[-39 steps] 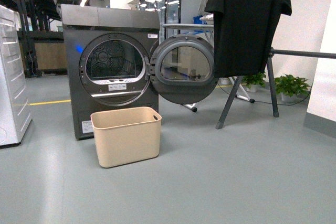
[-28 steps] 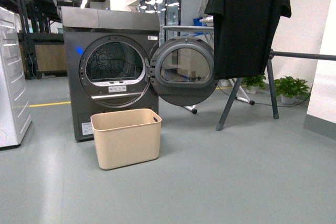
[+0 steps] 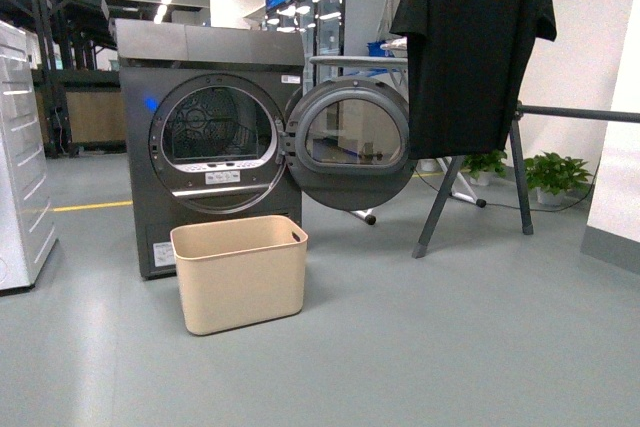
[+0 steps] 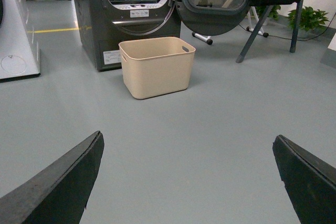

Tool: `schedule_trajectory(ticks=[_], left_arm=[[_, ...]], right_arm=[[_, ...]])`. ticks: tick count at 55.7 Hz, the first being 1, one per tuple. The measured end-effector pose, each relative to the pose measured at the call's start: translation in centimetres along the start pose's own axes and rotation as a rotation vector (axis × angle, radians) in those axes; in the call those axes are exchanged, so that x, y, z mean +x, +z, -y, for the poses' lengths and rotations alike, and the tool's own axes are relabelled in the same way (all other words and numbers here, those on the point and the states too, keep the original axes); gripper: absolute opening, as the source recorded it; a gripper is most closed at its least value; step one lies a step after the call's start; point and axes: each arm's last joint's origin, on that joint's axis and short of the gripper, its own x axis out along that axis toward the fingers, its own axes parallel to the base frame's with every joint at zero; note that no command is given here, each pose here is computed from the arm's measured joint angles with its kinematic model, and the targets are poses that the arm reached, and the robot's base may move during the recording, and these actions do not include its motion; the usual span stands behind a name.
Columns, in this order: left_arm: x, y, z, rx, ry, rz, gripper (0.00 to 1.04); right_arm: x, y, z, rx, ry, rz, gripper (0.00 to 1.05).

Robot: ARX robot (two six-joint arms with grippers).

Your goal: Move hamper under clothes hanger

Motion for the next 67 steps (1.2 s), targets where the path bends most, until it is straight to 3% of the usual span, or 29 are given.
schedule_trajectory(ticks=[67], left_arm=[[0.00,0.00,0.00,0.000,0.000,0.000,0.98]], right_arm=[[0.00,0.00,-0.01,0.000,0.002,0.000,0.97]])
